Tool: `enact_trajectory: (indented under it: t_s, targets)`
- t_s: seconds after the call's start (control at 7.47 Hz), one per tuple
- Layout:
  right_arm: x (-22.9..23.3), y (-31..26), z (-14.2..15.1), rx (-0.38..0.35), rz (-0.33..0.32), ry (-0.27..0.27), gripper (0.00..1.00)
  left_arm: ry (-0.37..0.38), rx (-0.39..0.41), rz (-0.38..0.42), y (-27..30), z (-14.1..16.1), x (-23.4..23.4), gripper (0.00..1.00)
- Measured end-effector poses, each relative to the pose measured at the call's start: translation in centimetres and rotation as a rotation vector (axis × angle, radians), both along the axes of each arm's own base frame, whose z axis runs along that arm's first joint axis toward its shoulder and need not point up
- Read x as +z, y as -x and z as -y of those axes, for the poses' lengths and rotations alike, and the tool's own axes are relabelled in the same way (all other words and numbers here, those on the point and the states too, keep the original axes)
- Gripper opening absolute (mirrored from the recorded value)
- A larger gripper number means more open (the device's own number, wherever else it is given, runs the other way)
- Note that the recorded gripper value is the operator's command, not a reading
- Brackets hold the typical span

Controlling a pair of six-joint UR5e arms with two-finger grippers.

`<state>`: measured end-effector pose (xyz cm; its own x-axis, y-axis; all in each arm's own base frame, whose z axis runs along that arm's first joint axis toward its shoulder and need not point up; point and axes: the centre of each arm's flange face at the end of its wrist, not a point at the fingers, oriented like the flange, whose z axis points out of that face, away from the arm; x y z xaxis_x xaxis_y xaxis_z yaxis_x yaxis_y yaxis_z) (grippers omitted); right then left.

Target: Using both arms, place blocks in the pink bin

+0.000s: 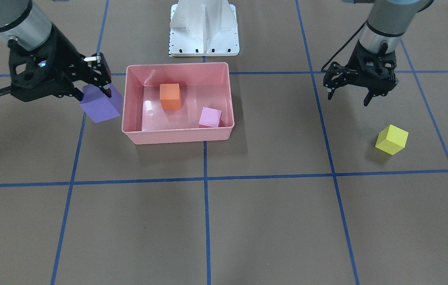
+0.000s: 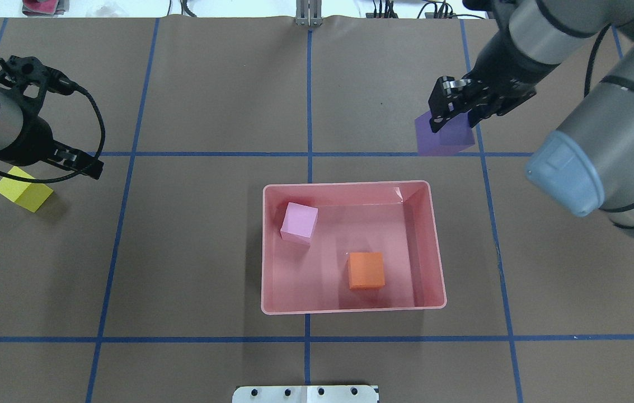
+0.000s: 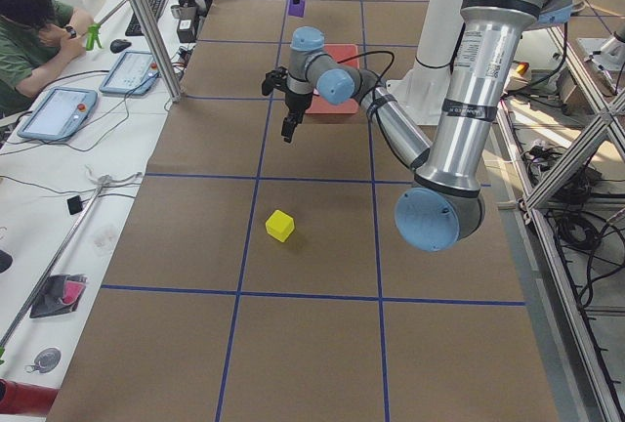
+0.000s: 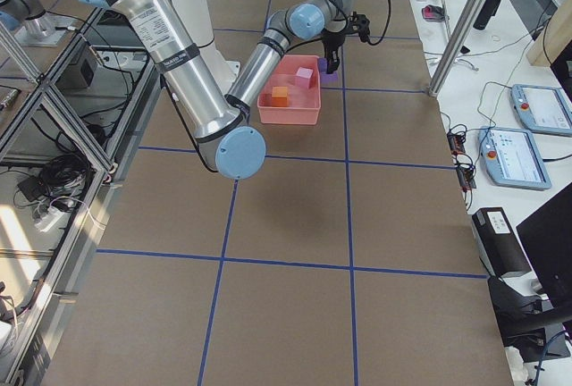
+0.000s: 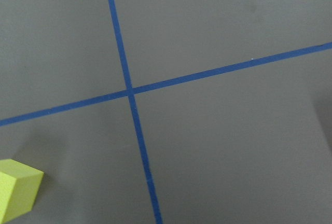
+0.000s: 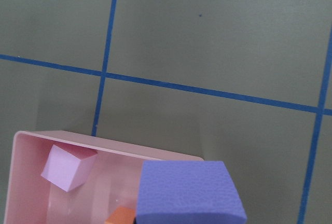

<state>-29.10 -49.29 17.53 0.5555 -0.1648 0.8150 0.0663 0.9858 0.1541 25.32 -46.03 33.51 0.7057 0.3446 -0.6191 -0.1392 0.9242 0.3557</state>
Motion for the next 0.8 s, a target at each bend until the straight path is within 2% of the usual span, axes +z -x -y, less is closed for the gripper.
enact_trajectory:
  t_s: [0.27, 0.67, 0.8]
  targets:
    - [-2.2, 6.1, -3.1, 0.026, -0.005, -0.020, 0.00, -0.035, 0.069, -0.003, 1.7, 1.9, 5.2, 1.00]
    - [-3.8, 13.0, -7.0, 0.033, -0.034, -0.035, 0.00, -0.097, 0.102, -0.018, 3.0, 4.4, 12.8, 1.00]
    - [-3.9, 14.7, -7.8, 0.030, -0.043, -0.039, 0.00, -0.094, 0.106, -0.015, 4.1, 5.3, 14.7, 1.00]
